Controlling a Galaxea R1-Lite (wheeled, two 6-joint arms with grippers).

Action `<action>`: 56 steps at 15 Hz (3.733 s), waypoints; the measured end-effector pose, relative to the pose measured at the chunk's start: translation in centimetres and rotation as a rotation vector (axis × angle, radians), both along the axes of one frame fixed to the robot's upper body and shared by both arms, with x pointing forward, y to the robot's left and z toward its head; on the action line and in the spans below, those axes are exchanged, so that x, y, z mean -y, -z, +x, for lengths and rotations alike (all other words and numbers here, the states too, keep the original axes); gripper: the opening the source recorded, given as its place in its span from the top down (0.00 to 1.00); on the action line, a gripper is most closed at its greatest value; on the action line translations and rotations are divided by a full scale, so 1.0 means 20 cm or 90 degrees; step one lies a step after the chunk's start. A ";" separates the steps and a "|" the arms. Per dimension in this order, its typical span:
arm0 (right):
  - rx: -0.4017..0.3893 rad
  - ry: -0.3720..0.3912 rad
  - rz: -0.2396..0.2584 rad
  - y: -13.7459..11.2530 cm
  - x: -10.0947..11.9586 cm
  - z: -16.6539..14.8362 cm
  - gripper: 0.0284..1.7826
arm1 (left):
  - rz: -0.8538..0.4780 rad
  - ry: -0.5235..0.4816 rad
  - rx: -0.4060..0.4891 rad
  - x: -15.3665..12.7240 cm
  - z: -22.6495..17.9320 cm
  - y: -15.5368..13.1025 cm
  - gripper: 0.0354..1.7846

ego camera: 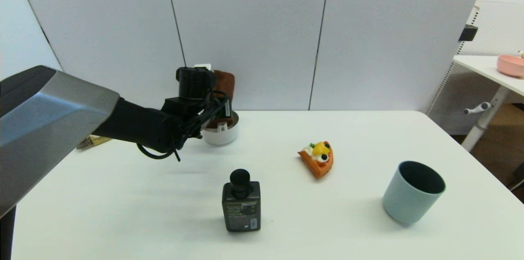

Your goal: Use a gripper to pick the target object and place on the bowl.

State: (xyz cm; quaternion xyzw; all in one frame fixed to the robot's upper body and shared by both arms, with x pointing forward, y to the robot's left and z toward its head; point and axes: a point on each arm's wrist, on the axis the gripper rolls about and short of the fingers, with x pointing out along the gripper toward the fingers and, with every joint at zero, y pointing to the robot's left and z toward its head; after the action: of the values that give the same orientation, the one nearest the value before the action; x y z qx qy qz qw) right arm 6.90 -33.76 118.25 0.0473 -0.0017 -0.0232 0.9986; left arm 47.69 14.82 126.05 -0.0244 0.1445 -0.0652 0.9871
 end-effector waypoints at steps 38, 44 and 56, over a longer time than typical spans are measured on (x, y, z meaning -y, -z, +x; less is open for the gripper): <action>0.000 0.000 0.000 0.00 0.00 0.00 0.04 | 0.127 -0.081 0.077 -0.93 -1.90 -0.22 0.05; 0.000 0.001 0.000 0.00 0.00 0.00 0.04 | 0.110 -0.079 0.137 -0.93 -2.02 0.26 0.05; 0.000 0.000 0.000 0.00 0.00 0.00 0.04 | 0.020 -0.098 0.187 -0.93 -2.04 0.39 0.04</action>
State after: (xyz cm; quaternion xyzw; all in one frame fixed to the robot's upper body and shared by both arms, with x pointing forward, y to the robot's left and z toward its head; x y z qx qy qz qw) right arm 6.90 -33.75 118.25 0.0473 -0.0017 -0.0235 0.9986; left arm 6.89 33.40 118.26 -0.0098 -0.0023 0.0098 0.9999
